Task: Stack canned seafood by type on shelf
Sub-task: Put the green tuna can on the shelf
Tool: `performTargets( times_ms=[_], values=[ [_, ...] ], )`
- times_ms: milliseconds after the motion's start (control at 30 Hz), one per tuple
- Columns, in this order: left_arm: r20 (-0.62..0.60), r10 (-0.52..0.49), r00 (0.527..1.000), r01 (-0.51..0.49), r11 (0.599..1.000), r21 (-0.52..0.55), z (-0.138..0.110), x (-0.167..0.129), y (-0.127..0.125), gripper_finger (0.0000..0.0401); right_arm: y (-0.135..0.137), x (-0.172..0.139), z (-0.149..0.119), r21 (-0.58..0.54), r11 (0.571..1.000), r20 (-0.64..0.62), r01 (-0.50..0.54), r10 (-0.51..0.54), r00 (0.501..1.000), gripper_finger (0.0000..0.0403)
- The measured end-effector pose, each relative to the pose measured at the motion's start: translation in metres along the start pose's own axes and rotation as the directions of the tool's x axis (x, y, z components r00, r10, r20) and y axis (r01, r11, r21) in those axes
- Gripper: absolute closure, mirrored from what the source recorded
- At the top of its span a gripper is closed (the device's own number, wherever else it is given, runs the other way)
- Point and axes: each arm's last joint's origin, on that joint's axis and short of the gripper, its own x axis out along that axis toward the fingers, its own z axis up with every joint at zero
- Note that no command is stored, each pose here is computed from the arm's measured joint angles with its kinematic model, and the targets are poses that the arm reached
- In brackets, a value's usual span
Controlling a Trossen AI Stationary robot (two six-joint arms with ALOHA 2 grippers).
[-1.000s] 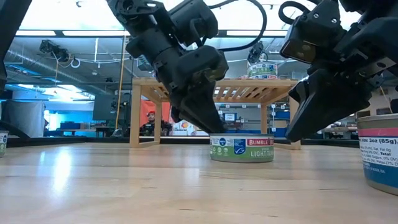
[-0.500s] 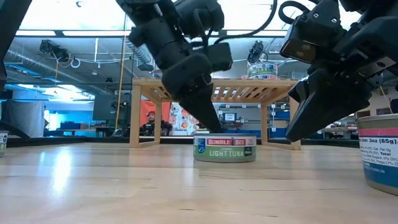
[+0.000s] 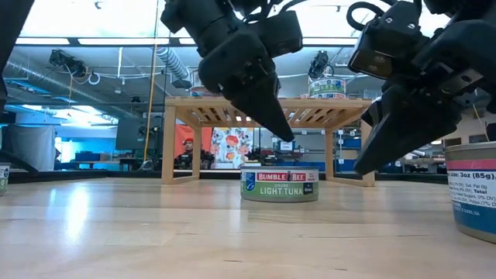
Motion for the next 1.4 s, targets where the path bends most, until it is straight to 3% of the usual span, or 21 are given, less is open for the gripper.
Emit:
performTargets(
  times_ms=[267, 467, 567, 733, 1100, 1400],
  values=[
    [0.061, -0.119, 0.991, 0.117, 0.992, 0.034, 0.001, 0.013, 0.010, 0.0332, -0.002, 0.001, 0.001, 0.027, 1.000, 0.000, 0.010, -0.010, 1.000, 0.0379],
    [0.076, -0.097, 0.992, 0.098, 0.995, -0.005, -0.002, 0.022, 0.026, 0.0300, -0.002, 0.001, -0.001, 0.019, 1.000, -0.024, -0.003, 0.003, 1.000, 0.0382],
    [0.090, -0.093, 0.992, 0.095, 0.995, -0.014, -0.001, 0.022, 0.032, 0.0299, -0.002, 0.001, -0.001, 0.013, 1.000, -0.028, -0.005, 0.005, 1.000, 0.0384],
    [0.043, -0.196, 0.980, 0.197, 0.980, -0.026, -0.011, 0.032, 0.033, 0.0298, -0.001, 0.000, -0.003, 0.005, 1.000, -0.035, -0.005, 0.005, 0.999, 0.0383],
    [0.022, -0.210, 0.977, 0.211, 0.977, -0.044, -0.015, 0.039, 0.038, 0.0308, -0.001, 0.000, -0.002, 0.005, 1.000, -0.033, -0.009, 0.009, 0.999, 0.0384],
    [0.040, -0.189, 0.981, 0.190, 0.982, -0.017, 0.008, 0.028, 0.043, 0.0319, 0.004, -0.002, -0.004, 0.000, 0.998, -0.054, -0.062, 0.062, 0.997, 0.0388]
  ],
)
